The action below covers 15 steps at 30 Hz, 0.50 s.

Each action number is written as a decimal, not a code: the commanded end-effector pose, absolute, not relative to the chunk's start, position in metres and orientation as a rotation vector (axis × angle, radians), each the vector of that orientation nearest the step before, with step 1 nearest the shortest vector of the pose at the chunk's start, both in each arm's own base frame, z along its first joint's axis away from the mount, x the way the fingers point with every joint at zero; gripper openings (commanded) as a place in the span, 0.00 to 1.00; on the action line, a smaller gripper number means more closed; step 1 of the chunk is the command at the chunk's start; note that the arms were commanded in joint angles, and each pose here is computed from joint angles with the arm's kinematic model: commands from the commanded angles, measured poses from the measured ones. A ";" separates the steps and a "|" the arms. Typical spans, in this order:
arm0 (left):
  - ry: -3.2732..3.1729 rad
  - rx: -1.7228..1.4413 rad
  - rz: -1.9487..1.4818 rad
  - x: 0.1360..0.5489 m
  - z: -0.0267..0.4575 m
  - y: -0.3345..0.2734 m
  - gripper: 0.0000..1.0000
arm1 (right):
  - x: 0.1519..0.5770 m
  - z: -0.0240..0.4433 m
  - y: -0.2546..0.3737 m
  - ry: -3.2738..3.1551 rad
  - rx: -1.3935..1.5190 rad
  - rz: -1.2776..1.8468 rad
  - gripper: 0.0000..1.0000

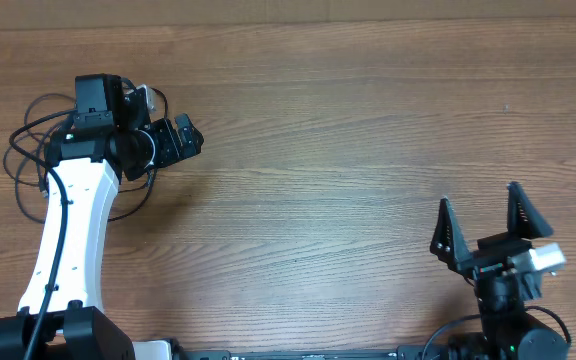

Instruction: Untangle cables

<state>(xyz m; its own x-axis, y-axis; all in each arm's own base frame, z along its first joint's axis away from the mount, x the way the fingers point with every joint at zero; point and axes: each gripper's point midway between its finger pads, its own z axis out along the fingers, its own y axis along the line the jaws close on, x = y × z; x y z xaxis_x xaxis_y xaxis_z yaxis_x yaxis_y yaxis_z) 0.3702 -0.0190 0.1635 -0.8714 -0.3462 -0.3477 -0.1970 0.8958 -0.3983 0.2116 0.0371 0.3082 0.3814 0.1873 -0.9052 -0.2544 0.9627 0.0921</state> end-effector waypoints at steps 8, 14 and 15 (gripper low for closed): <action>2.635 -0.358 -0.504 0.373 0.168 -0.021 1.00 | 0.226 0.264 0.039 1.205 -0.074 0.273 1.00; 2.635 -0.357 -0.505 0.373 0.168 -0.021 0.99 | 0.232 0.245 0.042 1.290 -0.078 0.284 1.00; 2.635 -0.357 -0.505 0.373 0.167 -0.021 0.99 | 0.234 0.238 0.042 1.317 -0.076 0.284 1.00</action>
<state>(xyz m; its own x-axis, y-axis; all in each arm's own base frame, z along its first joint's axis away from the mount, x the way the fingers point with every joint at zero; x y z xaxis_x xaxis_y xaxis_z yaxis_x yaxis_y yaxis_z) 0.3703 -0.0190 0.1635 -0.8713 -0.3459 -0.3482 -0.1965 0.8960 -0.3982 0.2320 0.0392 0.2496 0.2587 0.1650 -0.9518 -0.2412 0.9651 0.1017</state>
